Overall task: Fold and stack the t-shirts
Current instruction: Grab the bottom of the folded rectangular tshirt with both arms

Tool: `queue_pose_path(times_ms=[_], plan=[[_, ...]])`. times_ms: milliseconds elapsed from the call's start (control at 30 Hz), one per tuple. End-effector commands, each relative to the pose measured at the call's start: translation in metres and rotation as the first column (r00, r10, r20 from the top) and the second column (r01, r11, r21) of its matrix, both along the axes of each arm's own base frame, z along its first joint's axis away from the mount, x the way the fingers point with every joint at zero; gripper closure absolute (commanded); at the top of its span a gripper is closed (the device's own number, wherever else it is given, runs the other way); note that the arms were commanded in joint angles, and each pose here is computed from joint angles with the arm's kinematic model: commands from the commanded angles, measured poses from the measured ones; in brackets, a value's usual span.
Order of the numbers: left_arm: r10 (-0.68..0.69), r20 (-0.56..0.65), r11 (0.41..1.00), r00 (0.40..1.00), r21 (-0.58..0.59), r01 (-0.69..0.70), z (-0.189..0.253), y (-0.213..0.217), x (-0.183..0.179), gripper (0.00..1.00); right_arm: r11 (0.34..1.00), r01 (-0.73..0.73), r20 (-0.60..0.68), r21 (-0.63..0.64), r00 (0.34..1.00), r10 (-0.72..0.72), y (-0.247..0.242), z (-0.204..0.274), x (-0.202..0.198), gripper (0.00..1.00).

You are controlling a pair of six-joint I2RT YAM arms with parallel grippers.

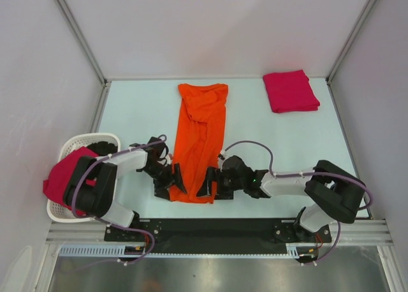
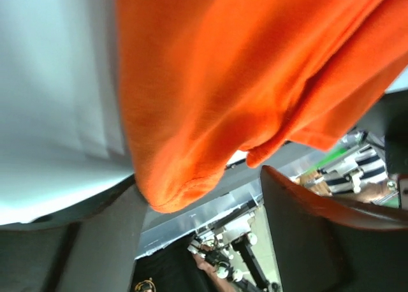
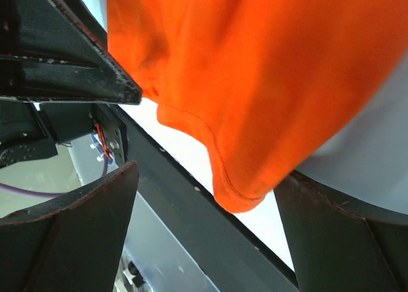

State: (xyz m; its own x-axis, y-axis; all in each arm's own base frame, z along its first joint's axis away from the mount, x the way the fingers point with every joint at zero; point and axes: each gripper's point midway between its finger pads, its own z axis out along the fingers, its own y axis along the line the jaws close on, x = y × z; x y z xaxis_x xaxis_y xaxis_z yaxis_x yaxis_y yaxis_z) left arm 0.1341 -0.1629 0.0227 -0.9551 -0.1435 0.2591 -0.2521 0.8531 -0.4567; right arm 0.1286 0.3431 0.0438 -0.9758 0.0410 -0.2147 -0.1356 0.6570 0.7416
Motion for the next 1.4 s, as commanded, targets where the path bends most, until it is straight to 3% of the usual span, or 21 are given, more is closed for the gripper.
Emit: queue_pose_path(times_ms=[0,100,133,167,233,267,300,367,700,767,800,900,1033,1367], plan=[[-0.021,0.113,0.985,0.993,0.174,0.001,-0.03,0.024,0.019,0.29,0.941,-0.004,-0.112,-0.338,0.993,-0.036,-0.051,-0.075,-0.031,0.09],[-0.041,0.1,0.984,0.994,0.179,0.023,-0.032,0.023,0.018,0.42,0.907,-0.082,-0.158,-0.412,0.987,0.017,-0.055,-0.086,-0.047,0.14],[-0.048,0.095,0.984,0.994,0.177,0.031,-0.032,0.022,0.016,0.48,0.897,-0.103,-0.174,-0.429,0.984,0.03,-0.057,-0.087,-0.051,0.21],[-0.047,0.093,0.984,0.995,0.177,0.03,-0.032,0.023,0.016,0.6,0.899,-0.119,-0.169,-0.421,0.984,0.051,-0.05,-0.083,-0.05,0.51],[-0.052,0.081,0.984,0.995,0.175,0.037,-0.034,0.022,0.013,0.72,0.904,-0.139,-0.178,-0.405,0.981,0.071,-0.043,-0.08,-0.051,0.69],[-0.055,0.079,0.984,0.995,0.175,0.04,-0.034,0.021,0.013,0.84,0.904,-0.149,-0.17,-0.4,0.982,0.087,-0.035,-0.076,-0.047,0.89],[-0.054,0.069,0.983,0.996,0.178,0.041,-0.035,0.022,0.011,0.91,0.897,-0.162,-0.173,-0.41,0.98,0.098,-0.033,-0.076,-0.046,1.0],[-0.054,0.069,0.981,0.996,0.19,0.04,-0.036,0.023,0.011,1.0,0.866,-0.203,-0.197,-0.458,0.973,0.124,-0.038,-0.081,-0.05,1.0],[-0.062,0.068,0.978,0.996,0.203,0.047,-0.032,0.025,0.012,0.97,0.815,-0.211,-0.158,-0.539,0.976,0.148,-0.051,-0.061,-0.047,1.0],[-0.065,0.067,0.98,0.996,0.192,0.051,-0.032,0.023,0.012,0.72,0.823,-0.218,-0.157,-0.525,0.975,0.158,-0.05,-0.058,-0.049,0.92],[-0.066,0.068,0.981,0.996,0.187,0.052,-0.031,0.023,0.012,0.61,0.829,-0.214,-0.151,-0.517,0.976,0.158,-0.05,-0.053,-0.049,0.69],[-0.069,0.069,0.98,0.995,0.19,0.054,-0.031,0.023,0.013,0.48,0.832,-0.199,-0.125,-0.518,0.98,0.156,-0.052,-0.045,-0.047,0.34],[-0.076,0.056,0.98,0.996,0.191,0.064,-0.034,0.023,0.011,0.46,0.83,-0.194,-0.132,-0.522,0.98,0.145,-0.06,-0.044,-0.049,0.19],[-0.084,0.048,0.978,0.995,0.198,0.073,-0.038,0.024,0.011,0.47,0.908,-0.032,-0.164,-0.417,0.986,-0.041,-0.087,-0.068,-0.052,0.19]])
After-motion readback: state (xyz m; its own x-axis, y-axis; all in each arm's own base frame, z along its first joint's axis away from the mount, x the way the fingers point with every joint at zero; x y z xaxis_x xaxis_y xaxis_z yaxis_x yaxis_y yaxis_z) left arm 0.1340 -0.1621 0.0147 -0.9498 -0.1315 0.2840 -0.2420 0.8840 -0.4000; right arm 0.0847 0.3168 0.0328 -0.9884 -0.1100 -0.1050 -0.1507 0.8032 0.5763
